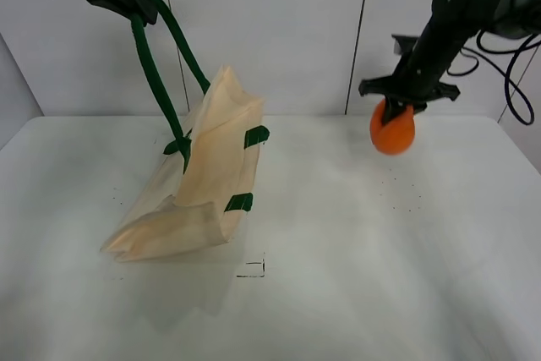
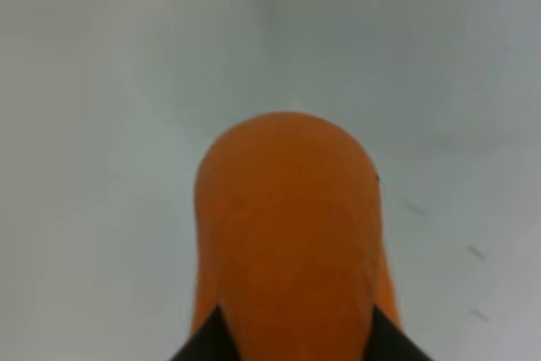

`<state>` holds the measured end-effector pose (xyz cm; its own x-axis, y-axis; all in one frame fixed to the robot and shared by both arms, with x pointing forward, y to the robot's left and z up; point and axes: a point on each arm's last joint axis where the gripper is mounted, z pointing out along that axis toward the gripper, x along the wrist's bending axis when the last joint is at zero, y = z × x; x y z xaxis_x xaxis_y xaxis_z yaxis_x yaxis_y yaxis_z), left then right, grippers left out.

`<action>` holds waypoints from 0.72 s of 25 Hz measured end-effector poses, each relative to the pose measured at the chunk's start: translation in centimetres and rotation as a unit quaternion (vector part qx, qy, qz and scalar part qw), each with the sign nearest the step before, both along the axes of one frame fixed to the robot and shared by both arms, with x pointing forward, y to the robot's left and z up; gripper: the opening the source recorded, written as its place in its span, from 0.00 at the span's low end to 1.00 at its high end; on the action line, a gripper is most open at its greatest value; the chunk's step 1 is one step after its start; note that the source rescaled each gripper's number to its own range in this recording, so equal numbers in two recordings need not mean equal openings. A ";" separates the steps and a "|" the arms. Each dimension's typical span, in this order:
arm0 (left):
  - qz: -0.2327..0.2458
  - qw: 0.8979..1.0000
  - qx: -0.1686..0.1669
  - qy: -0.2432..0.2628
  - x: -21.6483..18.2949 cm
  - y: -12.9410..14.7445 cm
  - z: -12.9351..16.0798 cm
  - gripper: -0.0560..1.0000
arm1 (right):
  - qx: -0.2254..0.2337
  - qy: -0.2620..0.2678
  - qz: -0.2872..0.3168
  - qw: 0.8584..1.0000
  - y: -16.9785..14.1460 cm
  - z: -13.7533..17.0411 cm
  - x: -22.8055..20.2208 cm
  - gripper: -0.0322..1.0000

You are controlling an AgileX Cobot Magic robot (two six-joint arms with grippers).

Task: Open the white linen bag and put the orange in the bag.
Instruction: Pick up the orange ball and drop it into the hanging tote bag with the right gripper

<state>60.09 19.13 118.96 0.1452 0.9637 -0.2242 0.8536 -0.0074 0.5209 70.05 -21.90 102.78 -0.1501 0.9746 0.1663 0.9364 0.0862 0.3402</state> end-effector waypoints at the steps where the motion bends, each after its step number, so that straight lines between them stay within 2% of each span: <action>1: 0.000 1.000 0.000 0.000 0.0 0.0 0.0 0.05 | 0.020 -0.020 0.011 1.000 1.1 1.6 0.0 0.03; 5: -0.001 1.000 0.000 0.000 0.0 0.0 0.0 0.05 | 0.110 -0.060 0.057 0.990 6.6 4.7 -0.8 0.03; 10: -0.002 1.000 0.001 -0.001 0.0 0.0 0.0 0.05 | 0.165 -0.074 0.107 0.978 13.6 4.4 -2.4 0.03; 14: -0.002 1.000 0.002 -0.001 0.0 0.0 0.0 0.05 | 0.182 -0.068 0.138 0.971 18.6 2.1 -3.5 0.03; 18: -0.002 1.000 0.002 -0.001 0.0 0.0 0.0 0.05 | 0.183 -0.043 0.151 0.971 22.0 -2.1 -3.9 0.03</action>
<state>60.09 19.13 118.96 0.1503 0.9636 -0.2211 0.8527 -0.0132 0.5222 66.12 0.11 100.67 -0.4477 0.7620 0.4679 0.8543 0.2100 0.4754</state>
